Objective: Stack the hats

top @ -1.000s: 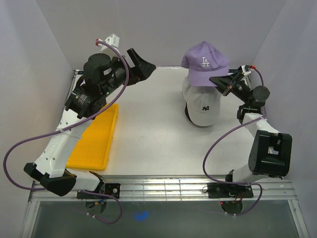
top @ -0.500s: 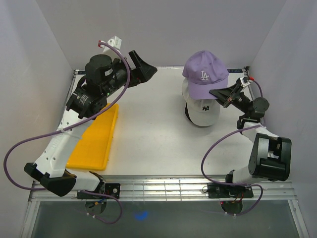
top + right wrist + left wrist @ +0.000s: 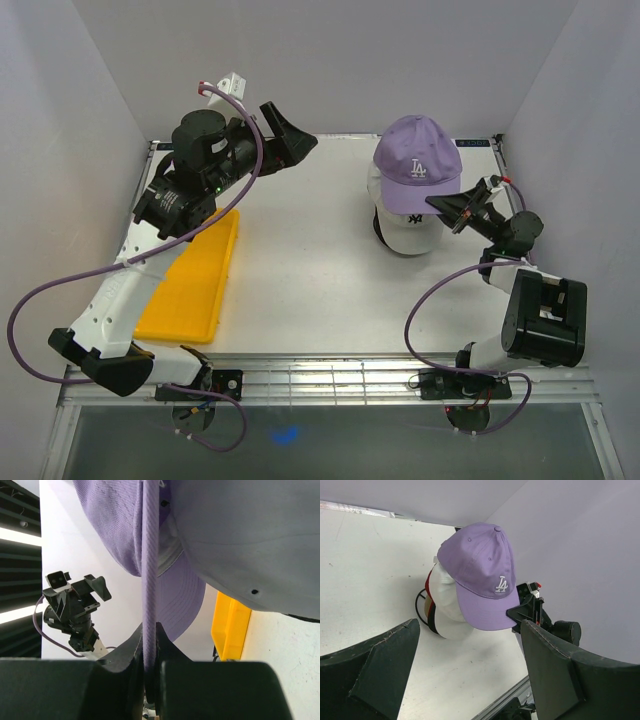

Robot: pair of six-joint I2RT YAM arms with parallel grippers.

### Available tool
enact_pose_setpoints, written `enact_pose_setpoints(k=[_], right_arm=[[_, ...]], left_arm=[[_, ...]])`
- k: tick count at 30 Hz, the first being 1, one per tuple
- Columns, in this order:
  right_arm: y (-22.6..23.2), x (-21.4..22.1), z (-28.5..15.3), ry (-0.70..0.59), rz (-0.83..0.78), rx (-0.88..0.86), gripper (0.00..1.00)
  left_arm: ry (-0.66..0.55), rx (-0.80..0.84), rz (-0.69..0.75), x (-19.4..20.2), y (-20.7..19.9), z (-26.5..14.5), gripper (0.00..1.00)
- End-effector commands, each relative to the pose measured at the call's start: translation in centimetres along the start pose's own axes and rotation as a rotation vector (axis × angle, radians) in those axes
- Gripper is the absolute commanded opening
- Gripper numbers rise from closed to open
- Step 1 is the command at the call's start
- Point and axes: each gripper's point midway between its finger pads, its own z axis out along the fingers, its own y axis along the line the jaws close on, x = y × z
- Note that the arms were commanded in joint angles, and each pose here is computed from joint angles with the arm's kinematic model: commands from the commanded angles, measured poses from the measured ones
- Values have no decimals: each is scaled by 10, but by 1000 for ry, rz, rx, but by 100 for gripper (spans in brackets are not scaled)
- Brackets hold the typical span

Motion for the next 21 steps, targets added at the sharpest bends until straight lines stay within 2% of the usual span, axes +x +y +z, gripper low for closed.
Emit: enact_pose_setpoints(k=[1,8,10,11,12,13,15,18,21], right_arm=[[13,16,-7,50,-151,-68,8],[0,16,-10,43,-98,-52,13],[-1,16,-10,35,-91,-51,20],[-1,16,-12,21,-98,-44,30],[-1,16,-12,21,-99,-44,30],[-5,14,-12,12,-96,-30,37],[-5,14,-13,2,-105,-22,44],[-8,14,-13,-13,-114,2,52],[-13,13,-14,-32,-117,34,55]], left_arm=[[-6,19,11,-2,-4,-10,93],[1,5,12,2,0,-9,93],[2,1,13,3,1,-9,93],[3,-2,14,3,2,-8,93],[4,-3,14,4,3,-8,93],[3,0,13,3,2,-9,93],[5,-2,14,4,2,-9,93],[5,-7,16,5,4,-9,93],[5,-10,17,5,5,-9,93]])
